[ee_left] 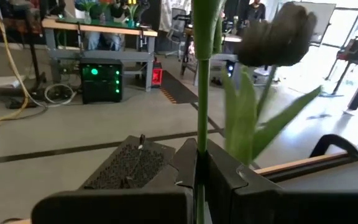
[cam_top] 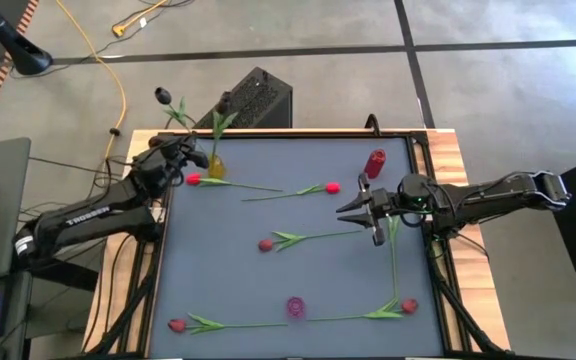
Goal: Sort flowers into vase by color
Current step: Put the black flower into the yellow vase
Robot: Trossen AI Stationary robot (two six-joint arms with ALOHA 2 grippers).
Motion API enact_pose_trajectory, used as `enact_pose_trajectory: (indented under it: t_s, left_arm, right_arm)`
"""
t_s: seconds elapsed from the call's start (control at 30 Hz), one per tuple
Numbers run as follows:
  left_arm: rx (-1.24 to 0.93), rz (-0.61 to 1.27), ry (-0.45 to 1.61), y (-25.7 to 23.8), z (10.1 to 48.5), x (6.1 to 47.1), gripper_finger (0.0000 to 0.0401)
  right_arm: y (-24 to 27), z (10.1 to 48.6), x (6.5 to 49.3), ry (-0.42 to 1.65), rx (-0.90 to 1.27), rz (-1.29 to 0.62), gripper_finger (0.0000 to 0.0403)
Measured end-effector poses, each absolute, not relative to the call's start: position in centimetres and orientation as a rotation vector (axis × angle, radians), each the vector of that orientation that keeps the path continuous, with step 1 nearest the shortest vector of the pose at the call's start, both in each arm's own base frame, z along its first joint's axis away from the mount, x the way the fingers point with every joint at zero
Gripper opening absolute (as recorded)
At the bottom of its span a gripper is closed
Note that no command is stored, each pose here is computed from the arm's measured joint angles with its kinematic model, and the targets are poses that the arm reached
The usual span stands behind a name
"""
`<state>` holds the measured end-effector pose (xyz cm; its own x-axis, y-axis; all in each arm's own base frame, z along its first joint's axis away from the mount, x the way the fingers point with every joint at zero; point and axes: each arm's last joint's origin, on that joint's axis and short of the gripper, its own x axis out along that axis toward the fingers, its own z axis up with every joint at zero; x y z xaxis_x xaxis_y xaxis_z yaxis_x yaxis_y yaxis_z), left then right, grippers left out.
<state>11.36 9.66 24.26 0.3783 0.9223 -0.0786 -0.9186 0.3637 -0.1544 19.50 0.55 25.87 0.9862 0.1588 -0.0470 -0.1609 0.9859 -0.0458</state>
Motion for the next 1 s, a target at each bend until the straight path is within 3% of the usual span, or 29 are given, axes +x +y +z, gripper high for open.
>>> enact_pose_trajectory:
  t_s: [1.0]
  left_arm:
    - [-0.134,1.229,-0.046,9.8,25.5,10.4,0.0]
  right_arm:
    - [0.5,25.8,19.5,0.048,-0.054,0.162,0.0108]
